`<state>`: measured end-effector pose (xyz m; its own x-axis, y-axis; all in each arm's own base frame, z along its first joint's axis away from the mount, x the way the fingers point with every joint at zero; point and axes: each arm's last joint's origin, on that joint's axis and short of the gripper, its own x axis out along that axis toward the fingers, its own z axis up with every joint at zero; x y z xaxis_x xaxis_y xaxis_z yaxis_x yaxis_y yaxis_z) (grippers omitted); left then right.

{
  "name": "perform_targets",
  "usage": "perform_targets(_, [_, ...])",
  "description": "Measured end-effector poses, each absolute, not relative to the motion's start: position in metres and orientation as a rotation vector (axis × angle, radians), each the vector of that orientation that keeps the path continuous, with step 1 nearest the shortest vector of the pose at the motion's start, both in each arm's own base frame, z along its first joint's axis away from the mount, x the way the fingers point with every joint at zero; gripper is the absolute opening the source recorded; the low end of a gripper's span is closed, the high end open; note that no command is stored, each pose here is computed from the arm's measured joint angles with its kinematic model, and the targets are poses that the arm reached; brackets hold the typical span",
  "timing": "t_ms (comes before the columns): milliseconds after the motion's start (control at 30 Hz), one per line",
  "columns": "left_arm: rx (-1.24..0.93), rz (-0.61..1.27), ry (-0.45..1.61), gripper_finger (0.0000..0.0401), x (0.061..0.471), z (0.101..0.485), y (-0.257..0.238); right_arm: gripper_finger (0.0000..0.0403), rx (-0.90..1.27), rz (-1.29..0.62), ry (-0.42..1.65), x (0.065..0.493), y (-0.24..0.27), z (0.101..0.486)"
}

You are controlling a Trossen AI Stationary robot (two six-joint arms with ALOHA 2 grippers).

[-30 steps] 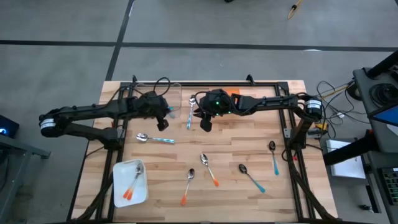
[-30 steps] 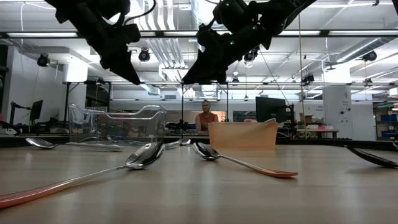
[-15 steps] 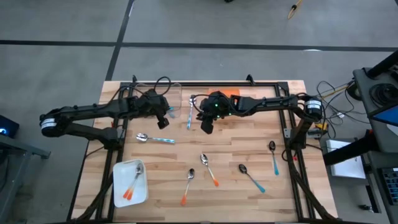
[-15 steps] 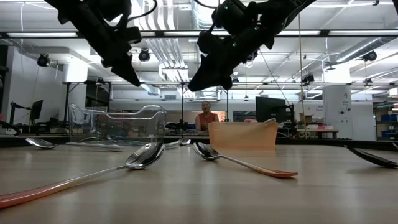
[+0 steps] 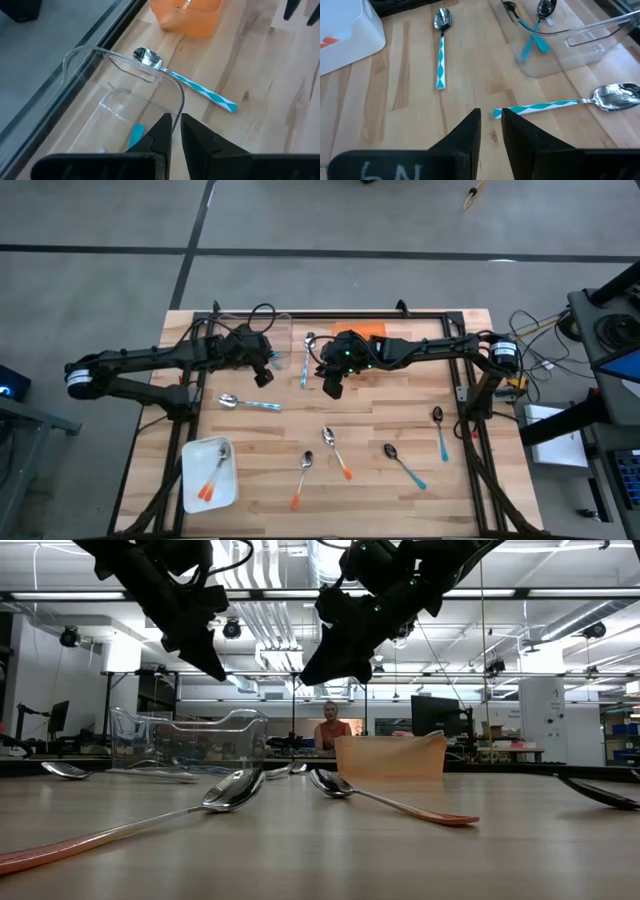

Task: Sort silverware by color (type)
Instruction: Put the blue spoon into the transparent bin

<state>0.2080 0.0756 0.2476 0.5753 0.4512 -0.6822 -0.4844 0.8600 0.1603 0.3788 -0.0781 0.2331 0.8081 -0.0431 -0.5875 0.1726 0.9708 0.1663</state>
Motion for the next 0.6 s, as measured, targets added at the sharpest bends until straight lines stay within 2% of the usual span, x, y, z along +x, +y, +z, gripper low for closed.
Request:
perform_targets(200, [-0.064,0.558,0.749,0.0023,0.213,0.247,0.077,0.0068,0.216,-0.144,0.605,0.381,-0.079,0.232])
perform_targets(433, [-0.061,0.560,0.705,0.0023,0.216,0.250,0.078,0.0068,0.092,-0.491,0.533,0.383,-0.091,0.257])
perform_targets(600, [-0.043,0.552,0.718,0.0023,0.216,0.250,0.078,0.0068,0.082,-0.581,0.524,0.382,-0.089,0.285])
